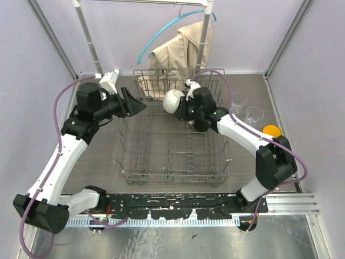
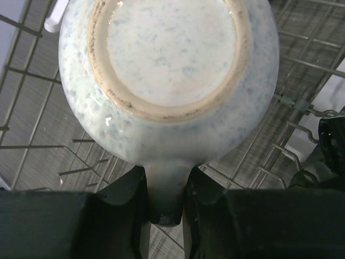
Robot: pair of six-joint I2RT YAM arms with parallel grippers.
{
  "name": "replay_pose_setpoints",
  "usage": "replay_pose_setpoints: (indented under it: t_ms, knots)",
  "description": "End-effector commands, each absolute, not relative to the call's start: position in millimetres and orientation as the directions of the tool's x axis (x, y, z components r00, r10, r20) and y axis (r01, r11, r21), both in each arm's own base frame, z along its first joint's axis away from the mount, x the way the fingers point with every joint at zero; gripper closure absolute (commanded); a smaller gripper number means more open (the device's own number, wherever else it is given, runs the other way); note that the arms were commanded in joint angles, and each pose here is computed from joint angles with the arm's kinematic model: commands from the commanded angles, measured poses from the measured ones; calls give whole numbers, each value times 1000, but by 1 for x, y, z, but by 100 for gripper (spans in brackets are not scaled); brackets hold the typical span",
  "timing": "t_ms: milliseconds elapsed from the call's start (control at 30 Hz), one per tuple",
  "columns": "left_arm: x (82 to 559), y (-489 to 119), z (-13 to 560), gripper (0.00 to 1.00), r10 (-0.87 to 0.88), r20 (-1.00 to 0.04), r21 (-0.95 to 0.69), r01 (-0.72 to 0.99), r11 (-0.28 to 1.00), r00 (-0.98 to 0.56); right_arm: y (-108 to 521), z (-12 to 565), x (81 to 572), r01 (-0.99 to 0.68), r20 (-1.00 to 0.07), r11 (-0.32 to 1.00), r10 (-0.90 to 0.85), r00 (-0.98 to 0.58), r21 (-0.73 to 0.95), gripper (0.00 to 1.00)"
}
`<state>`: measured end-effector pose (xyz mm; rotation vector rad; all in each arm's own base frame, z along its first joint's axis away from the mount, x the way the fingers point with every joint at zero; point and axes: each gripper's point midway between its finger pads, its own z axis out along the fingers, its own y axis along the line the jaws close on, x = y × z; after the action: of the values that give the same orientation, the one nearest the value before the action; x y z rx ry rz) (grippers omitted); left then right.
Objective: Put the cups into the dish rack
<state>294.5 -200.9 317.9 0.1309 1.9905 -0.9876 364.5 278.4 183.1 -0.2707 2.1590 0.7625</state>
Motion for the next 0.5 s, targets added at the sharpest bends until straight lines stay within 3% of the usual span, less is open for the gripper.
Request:
replay_pose_setpoints:
  t_ms: [0, 467]
  knots:
    - [301, -182, 319, 37, -296, -762, -578, 398, 713, -576, 290, 240, 384, -513, -863, 767, 101, -495, 385, 100]
    - [305, -183, 308, 37, -313, -740, -603, 380, 702, -596, 298, 206, 389, -510, -856, 797, 18, -516, 324, 100]
